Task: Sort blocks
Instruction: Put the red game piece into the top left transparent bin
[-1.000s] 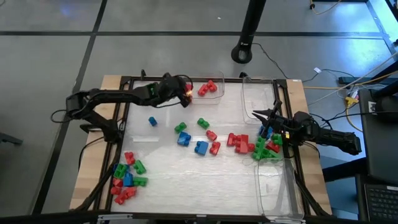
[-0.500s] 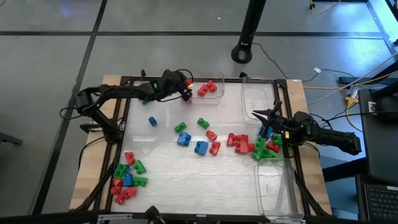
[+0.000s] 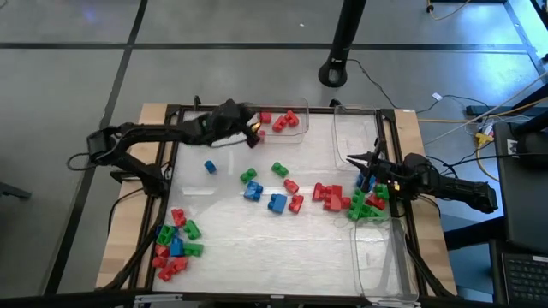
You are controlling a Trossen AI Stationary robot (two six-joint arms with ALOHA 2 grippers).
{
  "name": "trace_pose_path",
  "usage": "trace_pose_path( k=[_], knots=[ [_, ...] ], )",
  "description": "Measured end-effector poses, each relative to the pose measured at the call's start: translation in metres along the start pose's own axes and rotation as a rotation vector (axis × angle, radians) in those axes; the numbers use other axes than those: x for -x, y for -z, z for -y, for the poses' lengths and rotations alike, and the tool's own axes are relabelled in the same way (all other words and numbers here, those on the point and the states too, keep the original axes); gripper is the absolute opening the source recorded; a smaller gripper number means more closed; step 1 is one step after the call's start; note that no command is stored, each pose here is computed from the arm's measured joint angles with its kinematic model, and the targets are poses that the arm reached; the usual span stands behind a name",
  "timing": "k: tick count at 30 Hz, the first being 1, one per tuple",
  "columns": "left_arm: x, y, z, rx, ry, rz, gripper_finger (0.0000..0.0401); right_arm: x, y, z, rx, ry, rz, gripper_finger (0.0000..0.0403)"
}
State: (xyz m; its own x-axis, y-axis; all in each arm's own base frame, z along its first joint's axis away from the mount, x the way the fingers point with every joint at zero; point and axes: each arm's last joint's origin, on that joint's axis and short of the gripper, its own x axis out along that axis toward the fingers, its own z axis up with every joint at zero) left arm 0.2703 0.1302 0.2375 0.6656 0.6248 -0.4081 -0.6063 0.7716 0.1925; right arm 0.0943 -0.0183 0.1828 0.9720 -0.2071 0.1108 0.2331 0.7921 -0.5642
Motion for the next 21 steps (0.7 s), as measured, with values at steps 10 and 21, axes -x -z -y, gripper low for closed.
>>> trace_pose_path(
  k=[10, 21],
  knots=[
    [0.051, 0.021, -0.002, 0.012, 0.185, 0.429, 0.0162, -0.014, -0.01, 0.004, -0.1, -0.117, -0.066, 0.02],
    [0.075, 0.024, -0.006, -0.002, 0.212, 0.378, 0.0159, -0.097, -0.05, 0.028, -0.144, -0.31, -0.35, 0.033]
  ],
)
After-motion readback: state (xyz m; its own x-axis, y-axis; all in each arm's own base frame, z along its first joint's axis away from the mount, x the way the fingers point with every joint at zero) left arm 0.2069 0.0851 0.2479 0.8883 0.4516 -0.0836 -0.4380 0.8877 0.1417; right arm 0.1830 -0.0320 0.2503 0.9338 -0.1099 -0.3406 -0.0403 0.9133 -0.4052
